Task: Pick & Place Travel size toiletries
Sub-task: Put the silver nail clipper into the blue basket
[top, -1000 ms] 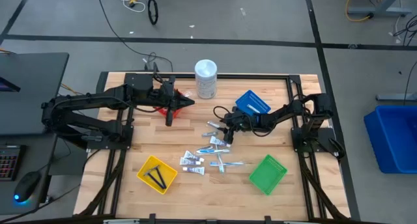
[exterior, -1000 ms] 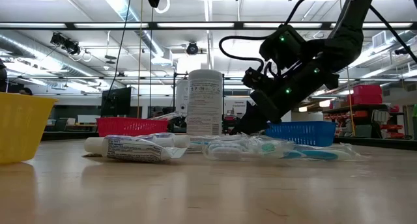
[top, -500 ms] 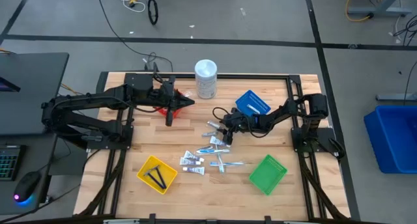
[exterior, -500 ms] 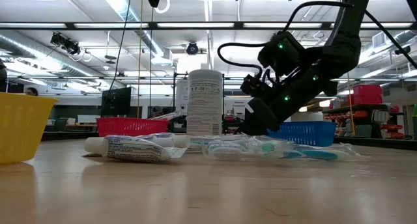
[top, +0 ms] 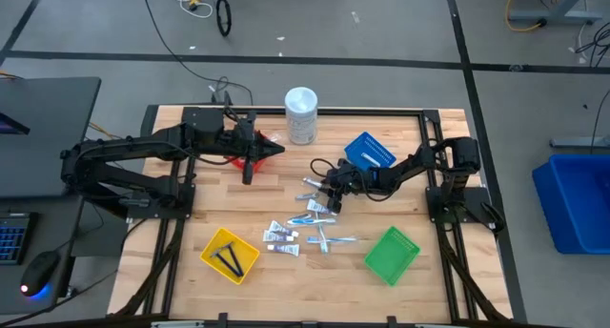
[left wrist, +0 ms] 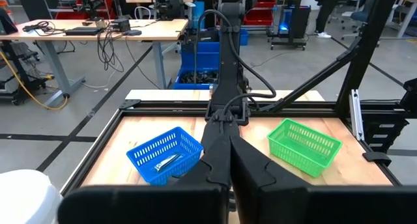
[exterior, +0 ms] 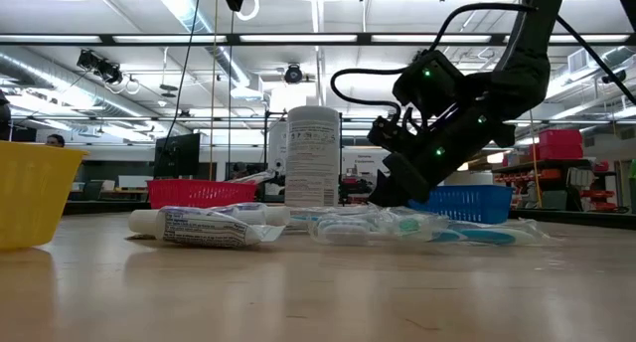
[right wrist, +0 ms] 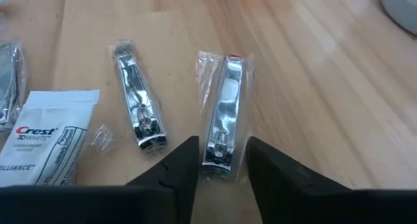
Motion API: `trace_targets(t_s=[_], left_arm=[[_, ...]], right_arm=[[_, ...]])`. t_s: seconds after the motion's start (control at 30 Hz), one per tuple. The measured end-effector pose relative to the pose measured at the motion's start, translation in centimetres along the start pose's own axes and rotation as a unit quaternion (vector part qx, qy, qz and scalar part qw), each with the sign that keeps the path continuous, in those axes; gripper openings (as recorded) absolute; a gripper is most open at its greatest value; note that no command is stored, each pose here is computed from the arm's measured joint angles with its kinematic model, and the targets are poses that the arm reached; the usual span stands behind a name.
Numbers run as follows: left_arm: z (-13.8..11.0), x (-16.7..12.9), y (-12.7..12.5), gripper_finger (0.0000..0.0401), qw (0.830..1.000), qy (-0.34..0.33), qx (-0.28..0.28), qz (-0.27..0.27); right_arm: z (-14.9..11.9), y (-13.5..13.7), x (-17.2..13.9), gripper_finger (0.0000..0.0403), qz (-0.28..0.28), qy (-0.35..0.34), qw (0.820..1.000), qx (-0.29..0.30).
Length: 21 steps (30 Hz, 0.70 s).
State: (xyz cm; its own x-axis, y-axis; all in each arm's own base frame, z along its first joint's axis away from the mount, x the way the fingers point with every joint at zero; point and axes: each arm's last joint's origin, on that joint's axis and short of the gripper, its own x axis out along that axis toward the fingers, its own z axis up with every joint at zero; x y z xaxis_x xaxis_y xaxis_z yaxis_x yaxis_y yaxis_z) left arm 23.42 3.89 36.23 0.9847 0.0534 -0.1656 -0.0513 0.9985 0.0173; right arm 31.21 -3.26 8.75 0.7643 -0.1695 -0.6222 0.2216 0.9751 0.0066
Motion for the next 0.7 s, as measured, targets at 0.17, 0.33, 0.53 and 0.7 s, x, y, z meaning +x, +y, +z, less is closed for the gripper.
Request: trace_targets(t_s=[0.17, 0.33, 0.53, 0.7], left_arm=[[0.00, 0.00, 0.00, 0.0011, 1.000, 0.000, 0.000, 0.000], [0.00, 0.00, 0.00, 0.0005, 1.000, 0.000, 0.001, 0.000], [0.00, 0.00, 0.00, 0.0015, 1.000, 0.000, 0.000, 0.000], [0.00, 0.00, -0.01, 0.0006, 1.000, 0.000, 0.000, 0.000]], right_arm=[[0.00, 0.02, 0.00, 0.0098, 0.002, 0.000, 1.000, 0.001], [0.01, 0.05, -0.01, 0.0076, 0.004, -0.001, 1.000, 0.002], [0.14, 0.39, -0.03, 0.0073, 0.035, -0.009, 0.999, 0.005], [0.81, 0.89, -0.49, 0.0069, 0.042, -0.028, 0.998, 0.023]])
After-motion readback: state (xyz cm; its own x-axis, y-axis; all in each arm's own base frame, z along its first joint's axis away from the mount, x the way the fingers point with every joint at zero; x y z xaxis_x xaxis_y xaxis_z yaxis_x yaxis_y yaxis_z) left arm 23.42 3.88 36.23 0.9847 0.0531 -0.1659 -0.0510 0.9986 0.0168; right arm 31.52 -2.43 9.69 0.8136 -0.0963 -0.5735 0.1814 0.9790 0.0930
